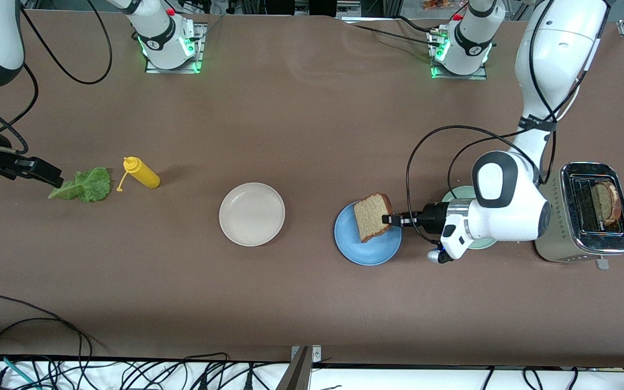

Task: Make sandwich in blue plate with both arms
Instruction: 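Carry the bread slice over the blue plate with the left gripper, then lower the bread flat onto the blue plate and open the left gripper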

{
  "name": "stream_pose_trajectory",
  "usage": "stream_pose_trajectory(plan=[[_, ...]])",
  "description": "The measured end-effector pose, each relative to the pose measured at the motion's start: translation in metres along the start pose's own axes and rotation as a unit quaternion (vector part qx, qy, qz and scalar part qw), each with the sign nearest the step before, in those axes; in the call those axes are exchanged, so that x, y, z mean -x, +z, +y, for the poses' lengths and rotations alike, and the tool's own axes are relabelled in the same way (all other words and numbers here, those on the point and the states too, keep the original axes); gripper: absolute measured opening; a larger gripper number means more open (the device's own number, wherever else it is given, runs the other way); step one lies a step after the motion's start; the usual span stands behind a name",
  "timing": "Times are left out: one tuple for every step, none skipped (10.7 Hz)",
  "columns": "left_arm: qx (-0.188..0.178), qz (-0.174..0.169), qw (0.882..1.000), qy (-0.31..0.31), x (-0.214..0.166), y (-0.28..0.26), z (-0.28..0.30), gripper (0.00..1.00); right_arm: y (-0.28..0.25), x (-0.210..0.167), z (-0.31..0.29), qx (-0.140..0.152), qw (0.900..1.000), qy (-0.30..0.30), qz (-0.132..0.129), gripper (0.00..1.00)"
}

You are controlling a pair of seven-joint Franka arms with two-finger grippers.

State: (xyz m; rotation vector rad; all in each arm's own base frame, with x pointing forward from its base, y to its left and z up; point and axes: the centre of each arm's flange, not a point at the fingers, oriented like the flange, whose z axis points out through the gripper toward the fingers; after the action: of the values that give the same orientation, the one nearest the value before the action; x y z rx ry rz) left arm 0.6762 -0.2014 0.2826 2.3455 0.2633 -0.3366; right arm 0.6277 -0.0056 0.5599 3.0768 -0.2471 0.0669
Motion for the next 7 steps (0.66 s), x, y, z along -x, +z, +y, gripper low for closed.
stream_pose_trajectory(plan=[[-0.001,0.003,1.000,-0.001,-0.003,0.006,-0.002,0.08,0.000,0.000,0.000,0.000,1.000,0.000,0.000,1.00],[-0.002,0.005,1.000,0.000,-0.005,0.012,-0.001,0.08,0.000,0.000,0.000,0.000,1.000,0.000,0.000,1.00],[-0.003,0.009,1.000,0.001,-0.006,0.017,0.000,0.08,0.000,0.000,0.000,0.000,1.000,0.000,0.000,1.00],[-0.004,0.012,1.000,0.002,-0.007,0.021,0.000,0.08,0.000,0.000,0.000,0.000,1.000,0.000,0.000,1.00],[-0.004,0.013,1.000,0.002,-0.008,0.024,0.001,0.08,0.000,0.000,0.000,0.000,1.000,0.000,0.000,1.00],[-0.004,0.013,1.000,0.003,-0.008,0.025,0.001,0.08,0.000,0.000,0.000,0.000,1.000,0.000,0.000,1.00],[-0.004,0.012,1.000,0.005,-0.008,0.027,0.003,0.08,0.000,0.000,0.000,0.000,1.000,0.000,0.000,1.00]])
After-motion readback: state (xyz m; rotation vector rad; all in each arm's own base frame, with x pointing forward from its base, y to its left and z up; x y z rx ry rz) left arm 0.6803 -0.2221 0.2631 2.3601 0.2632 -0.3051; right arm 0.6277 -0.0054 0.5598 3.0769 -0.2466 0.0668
